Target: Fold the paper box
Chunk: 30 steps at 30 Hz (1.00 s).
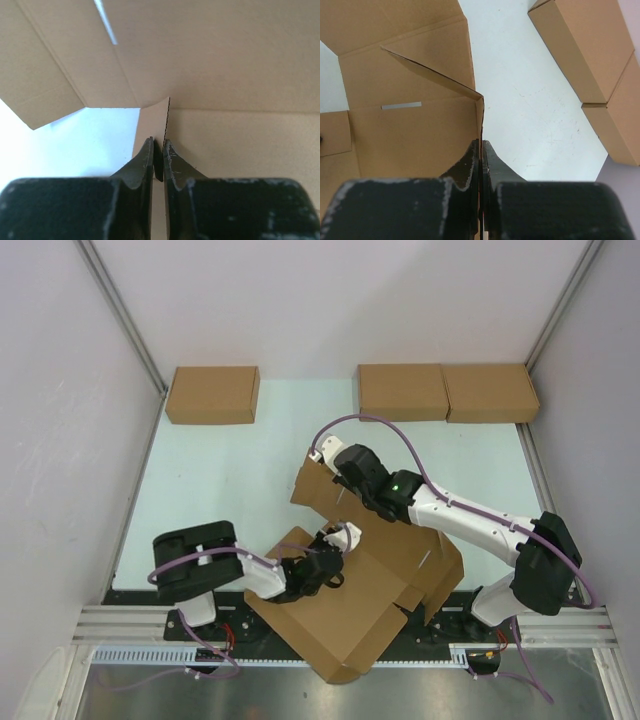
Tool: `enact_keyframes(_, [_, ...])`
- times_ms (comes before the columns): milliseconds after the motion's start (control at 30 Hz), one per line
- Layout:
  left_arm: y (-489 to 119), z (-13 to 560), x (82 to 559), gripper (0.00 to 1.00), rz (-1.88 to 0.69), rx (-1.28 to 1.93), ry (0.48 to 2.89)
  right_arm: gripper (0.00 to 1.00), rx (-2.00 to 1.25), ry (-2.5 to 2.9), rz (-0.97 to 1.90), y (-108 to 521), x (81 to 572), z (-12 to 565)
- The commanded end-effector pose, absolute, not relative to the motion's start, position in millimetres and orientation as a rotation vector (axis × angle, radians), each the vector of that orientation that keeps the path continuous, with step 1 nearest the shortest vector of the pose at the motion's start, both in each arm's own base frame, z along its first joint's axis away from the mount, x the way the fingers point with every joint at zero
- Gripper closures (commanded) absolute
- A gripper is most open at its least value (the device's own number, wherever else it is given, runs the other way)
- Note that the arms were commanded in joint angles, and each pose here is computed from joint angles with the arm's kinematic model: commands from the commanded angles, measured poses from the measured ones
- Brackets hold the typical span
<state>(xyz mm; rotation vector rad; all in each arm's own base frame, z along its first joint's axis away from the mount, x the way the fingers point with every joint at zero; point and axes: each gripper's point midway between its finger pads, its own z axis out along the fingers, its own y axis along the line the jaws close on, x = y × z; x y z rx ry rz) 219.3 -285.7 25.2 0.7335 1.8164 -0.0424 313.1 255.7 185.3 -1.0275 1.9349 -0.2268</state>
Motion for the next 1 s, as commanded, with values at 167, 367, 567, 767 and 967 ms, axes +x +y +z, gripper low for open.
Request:
enact_keyframes(167, [-304.9,-21.2,189.6,0.85,0.092,0.981,1.773,1.0,-0.997,1.928,-0.212,256.9,308.5,194.8])
enact_keyframes(367, [-297.5,-36.1,185.5,0.79,0.165,1.012,1.786,1.0,-1.003,1.934,-0.225,254.9,308.1,192.8])
enact_keyframes(567, [-294.1,-3.7,194.6,0.39,0.214,0.925,1.743,1.0,-0.998,1.934,-0.225,254.9,307.8,193.8])
enact_keyframes(767, [-303.7,49.3,196.6,0.28,0.132,0.869,1.699,1.0,-0.991,1.933,-0.232,253.8,308.3,194.5])
enact_keyframes(967, [-302.4,113.4,190.1,0.23,-0.063,0.719,1.679,1.0,-0.982,1.932,-0.225,252.3,307.5,197.6])
